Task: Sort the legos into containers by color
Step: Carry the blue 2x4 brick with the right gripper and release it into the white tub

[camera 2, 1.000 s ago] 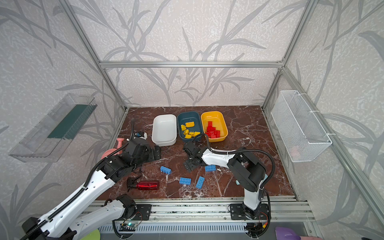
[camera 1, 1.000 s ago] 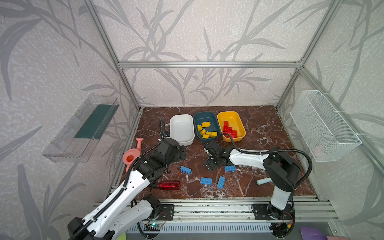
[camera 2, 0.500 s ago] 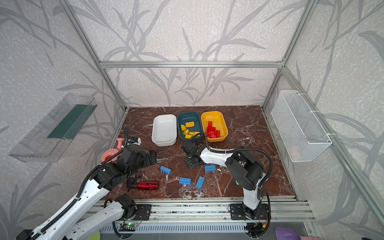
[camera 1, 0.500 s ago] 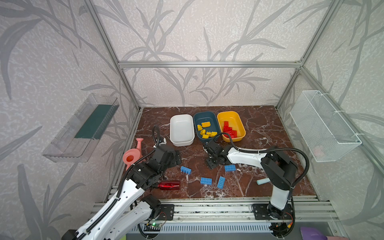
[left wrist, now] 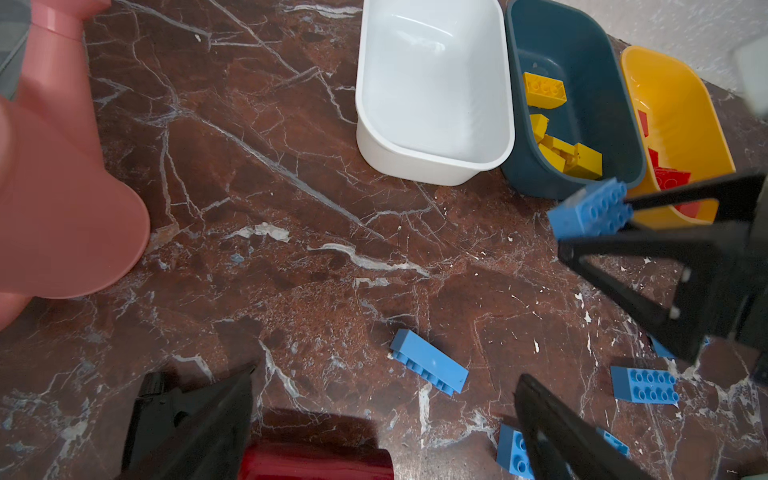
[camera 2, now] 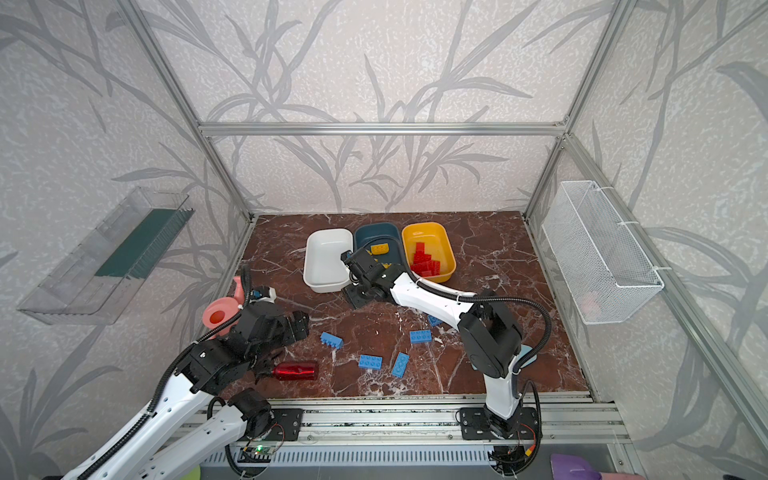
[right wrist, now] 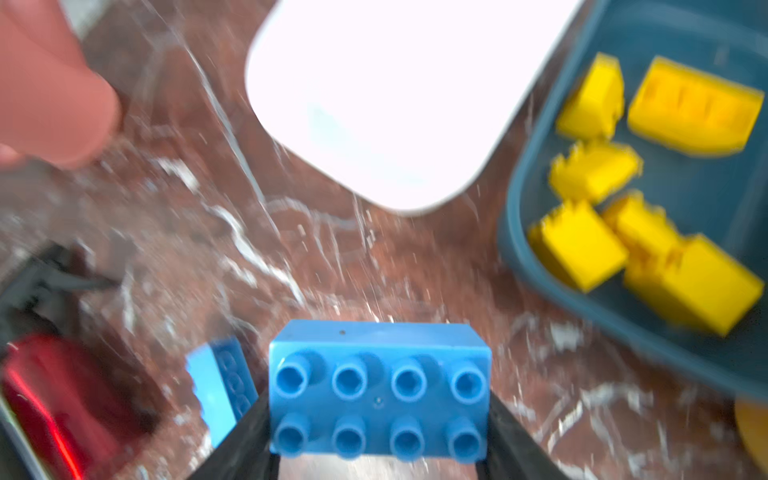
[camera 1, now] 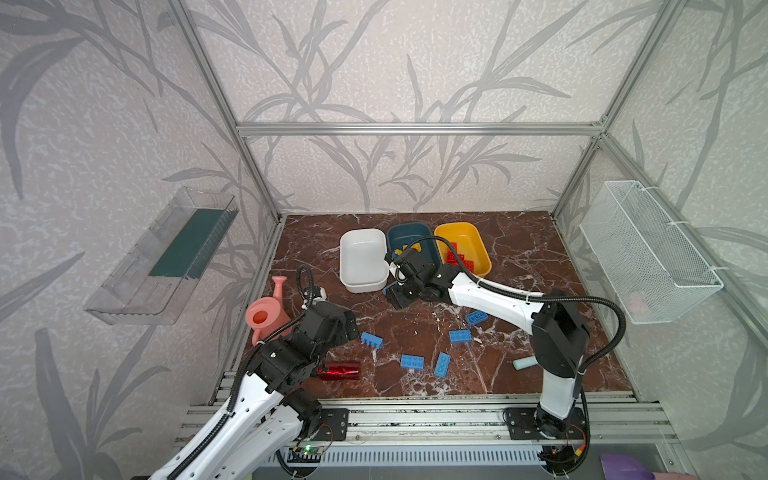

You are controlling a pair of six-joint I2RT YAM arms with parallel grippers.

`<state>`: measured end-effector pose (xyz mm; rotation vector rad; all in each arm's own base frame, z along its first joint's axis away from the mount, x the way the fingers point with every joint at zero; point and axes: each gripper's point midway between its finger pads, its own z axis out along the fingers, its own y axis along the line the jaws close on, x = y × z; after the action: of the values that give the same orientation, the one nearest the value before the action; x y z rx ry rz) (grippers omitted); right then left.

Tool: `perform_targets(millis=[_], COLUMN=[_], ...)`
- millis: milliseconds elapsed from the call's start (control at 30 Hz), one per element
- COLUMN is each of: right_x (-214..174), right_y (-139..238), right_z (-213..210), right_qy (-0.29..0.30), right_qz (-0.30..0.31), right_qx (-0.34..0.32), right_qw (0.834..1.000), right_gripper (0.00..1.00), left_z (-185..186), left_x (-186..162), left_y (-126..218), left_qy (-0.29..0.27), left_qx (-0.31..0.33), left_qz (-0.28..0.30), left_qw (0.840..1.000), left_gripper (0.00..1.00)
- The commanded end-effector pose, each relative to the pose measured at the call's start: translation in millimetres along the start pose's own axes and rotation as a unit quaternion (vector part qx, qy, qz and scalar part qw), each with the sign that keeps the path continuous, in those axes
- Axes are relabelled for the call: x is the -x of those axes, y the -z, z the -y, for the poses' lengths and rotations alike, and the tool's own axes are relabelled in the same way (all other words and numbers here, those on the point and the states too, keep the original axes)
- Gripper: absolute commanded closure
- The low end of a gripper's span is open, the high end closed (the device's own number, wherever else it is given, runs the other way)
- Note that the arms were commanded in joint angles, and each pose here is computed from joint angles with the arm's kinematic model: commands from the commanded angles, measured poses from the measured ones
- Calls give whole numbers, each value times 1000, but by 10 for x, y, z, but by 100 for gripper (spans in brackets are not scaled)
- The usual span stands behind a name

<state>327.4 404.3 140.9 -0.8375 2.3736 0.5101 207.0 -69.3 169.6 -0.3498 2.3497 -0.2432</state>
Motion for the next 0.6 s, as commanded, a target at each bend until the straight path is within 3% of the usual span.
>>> perform_targets(millis=[0, 333, 567], right_x=[138, 688, 780], right_y=[-165, -593, -714], right_z=[-111, -112, -85], right_qy=[13, 11, 8], right_qz=[-10, -2, -8], right_qx=[25, 31, 30], right_qw=[1000, 999, 999], right_gripper=[45, 43, 29], left_z=[-50, -25, 10], left_x=[-105, -196, -228], left_y=[-10, -44, -71], left_qy=[11, 17, 13], left_qx=[4, -9, -13], left_qz=[-16, -31, -42], left_qw=[1000, 999, 999], left_gripper=[2, 3, 3])
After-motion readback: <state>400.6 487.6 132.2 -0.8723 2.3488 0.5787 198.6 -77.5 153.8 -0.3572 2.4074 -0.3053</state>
